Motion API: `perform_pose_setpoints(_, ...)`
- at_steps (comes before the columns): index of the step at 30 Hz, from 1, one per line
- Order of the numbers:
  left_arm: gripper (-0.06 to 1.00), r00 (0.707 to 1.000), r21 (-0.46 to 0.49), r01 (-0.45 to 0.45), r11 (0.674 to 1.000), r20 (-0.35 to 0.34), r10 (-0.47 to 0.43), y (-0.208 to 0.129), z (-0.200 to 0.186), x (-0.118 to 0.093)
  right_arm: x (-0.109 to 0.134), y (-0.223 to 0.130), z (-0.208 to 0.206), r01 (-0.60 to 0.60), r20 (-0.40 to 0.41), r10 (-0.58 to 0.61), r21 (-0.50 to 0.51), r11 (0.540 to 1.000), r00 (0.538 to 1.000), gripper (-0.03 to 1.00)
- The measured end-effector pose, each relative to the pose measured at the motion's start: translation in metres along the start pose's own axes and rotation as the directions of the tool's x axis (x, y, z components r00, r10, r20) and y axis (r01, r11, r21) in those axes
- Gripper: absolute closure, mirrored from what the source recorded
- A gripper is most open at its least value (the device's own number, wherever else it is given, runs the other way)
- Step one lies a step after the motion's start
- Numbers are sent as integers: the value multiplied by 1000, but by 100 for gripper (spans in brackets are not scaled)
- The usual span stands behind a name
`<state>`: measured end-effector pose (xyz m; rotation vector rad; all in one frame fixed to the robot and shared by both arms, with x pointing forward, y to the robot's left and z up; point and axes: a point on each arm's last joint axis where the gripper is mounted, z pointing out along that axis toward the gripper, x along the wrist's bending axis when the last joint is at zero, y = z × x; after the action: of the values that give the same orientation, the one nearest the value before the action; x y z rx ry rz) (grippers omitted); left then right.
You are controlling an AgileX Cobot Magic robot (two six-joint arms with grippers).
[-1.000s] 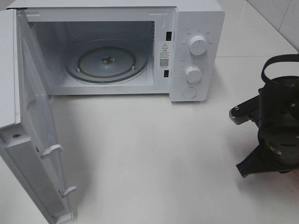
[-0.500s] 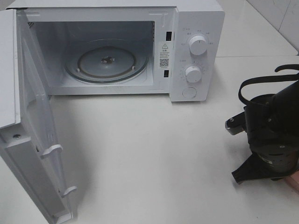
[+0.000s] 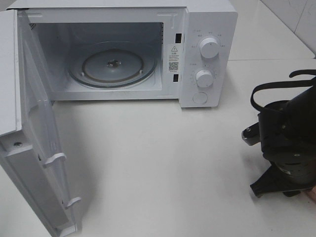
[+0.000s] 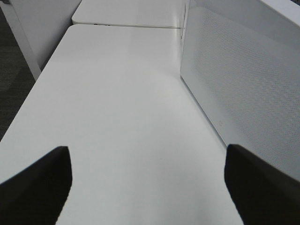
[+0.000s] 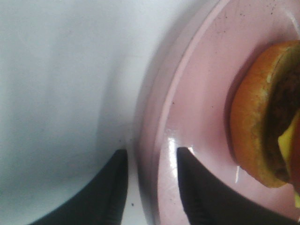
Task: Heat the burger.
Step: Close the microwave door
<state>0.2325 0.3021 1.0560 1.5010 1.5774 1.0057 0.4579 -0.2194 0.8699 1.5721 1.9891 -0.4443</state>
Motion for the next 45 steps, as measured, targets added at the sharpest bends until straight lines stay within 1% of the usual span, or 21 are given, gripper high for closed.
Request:
perform_pose_setpoints(1,11,1000,0,0,1000,0,0,0,0,0,-5,0,-6,-4,-11,4,-10,1000,1000,52)
perform_pose_setpoints(2,11,1000,0,0,1000,0,0,0,0,0,-5,0,-6,-4,-11,4,-10,1000,1000,52)
perform_pose_setpoints(3,11,1000,0,0,1000,0,0,0,0,0,-10,0,-15,-20,-29,19,-24,1000,999,46)
perform_pose_setpoints(6,11,1000,0,0,1000,0,0,0,0,0,-19,-3,-28,-32,-74,29,-33,999,997,40)
perform_pose_setpoints(7,11,1000,0,0,1000,0,0,0,0,0,-19,-3,-28,-32,-74,29,-33,999,997,40)
perform_pose_setpoints(8,11,1000,0,0,1000,0,0,0,0,0,-24,-6,-38,-36,-111,31,-39,999,993,39)
perform_pose_setpoints(9,11,1000,0,0,1000,0,0,0,0,0,-24,-6,-38,-36,-111,31,-39,999,993,39)
perform_pose_setpoints(11,11,1000,0,0,1000,0,0,0,0,0,-37,-13,-60,-47,-210,32,-71,996,977,38)
perform_pose_setpoints(14,11,1000,0,0,1000,0,0,0,0,0,-40,-16,-65,-38,-237,17,-86,996,971,37)
perform_pose_setpoints(16,11,1000,0,0,1000,0,0,0,0,0,-49,-23,-82,-26,-307,-18,-139,990,952,34)
perform_pose_setpoints(17,11,1000,0,0,1000,0,0,0,0,0,-49,-23,-82,-26,-307,-18,-139,990,952,34)
perform_pose_setpoints(19,11,1000,0,0,1000,0,0,0,0,0,-63,-33,-102,-29,-382,-61,-226,974,922,25)
perform_pose_setpoints(22,11,1000,0,0,1000,0,0,0,0,0,-66,-36,-106,-28,-394,-74,-247,969,916,23)
perform_pose_setpoints(24,11,1000,0,0,1000,0,0,0,0,0,-81,-49,-123,-66,-442,-92,-328,942,893,18)
perform_pose_setpoints(25,11,1000,0,0,1000,0,0,0,0,0,-81,-49,-123,-66,-442,-92,-328,942,893,18)
perform_pose_setpoints(26,11,1000,0,0,1000,0,0,0,0,0,-89,-56,-129,-87,-452,-90,-356,930,887,17)
perform_pose_setpoints(29,11,1000,0,0,1000,0,0,0,0,0,-99,-68,-136,-101,-457,-89,-375,922,885,17)
perform_pose_setpoints(32,11,1000,0,0,1000,0,0,0,0,0,-102,-72,-137,-106,-458,-88,-379,919,884,17)
perform_pose_setpoints(34,11,1000,0,0,1000,0,0,0,0,0,-114,-88,-143,-133,-463,-70,-391,911,883,18)
perform_pose_setpoints(39,11,1000,0,0,1000,0,0,0,0,0,-125,-103,-147,-154,-465,-63,-413,898,883,18)
perform_pose_setpoints(45,11,1000,0,0,1000,0,0,0,0,0,-142,-134,-150,-210,-477,-26,-434,876,878,20)
